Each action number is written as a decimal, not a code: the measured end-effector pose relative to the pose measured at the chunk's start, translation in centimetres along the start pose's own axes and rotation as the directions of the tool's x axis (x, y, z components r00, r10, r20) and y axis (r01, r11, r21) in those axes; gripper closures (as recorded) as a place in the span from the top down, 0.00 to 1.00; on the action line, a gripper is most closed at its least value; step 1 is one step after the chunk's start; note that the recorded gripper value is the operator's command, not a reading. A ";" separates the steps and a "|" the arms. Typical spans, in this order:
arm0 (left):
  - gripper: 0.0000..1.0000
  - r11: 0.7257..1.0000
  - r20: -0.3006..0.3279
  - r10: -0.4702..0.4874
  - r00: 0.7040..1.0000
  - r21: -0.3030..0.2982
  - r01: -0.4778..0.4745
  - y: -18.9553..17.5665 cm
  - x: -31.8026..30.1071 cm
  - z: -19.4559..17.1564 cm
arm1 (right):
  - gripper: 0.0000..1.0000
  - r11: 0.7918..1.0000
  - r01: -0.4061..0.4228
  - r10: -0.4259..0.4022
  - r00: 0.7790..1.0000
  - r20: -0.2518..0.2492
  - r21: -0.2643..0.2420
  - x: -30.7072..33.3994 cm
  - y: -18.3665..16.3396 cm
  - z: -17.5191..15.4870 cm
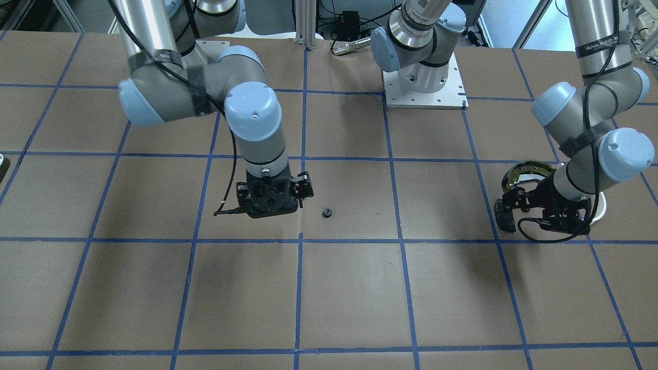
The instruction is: Place bearing gear from tray to pile
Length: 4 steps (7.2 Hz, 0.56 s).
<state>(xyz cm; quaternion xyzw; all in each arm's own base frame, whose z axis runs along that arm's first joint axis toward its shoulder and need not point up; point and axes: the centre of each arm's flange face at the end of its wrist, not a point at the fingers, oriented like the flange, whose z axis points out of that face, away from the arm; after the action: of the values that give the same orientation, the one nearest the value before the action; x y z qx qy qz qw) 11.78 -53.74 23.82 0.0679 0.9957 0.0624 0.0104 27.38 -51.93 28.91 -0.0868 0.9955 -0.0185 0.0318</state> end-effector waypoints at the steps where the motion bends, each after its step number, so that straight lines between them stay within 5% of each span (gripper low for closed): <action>1: 1.00 0.999 -0.019 -0.031 0.999 0.020 0.032 -1.3 4.1 -1.8 | 1.00 1.000 0.003 -0.003 1.000 -0.005 -0.011 6.0 0.1 -3.6; 4: 1.00 0.994 -0.046 -0.086 0.995 0.063 0.089 -3.3 20.1 -4.0 | 1.00 0.993 -0.118 0.117 0.993 -0.030 -0.006 15.1 2.8 -14.3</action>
<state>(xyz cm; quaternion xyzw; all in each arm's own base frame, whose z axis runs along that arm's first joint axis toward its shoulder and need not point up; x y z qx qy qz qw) -8.65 -54.73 27.14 0.0233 0.9992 0.0311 -0.0108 11.07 -51.33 42.16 -0.0279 0.9994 -0.0141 0.0178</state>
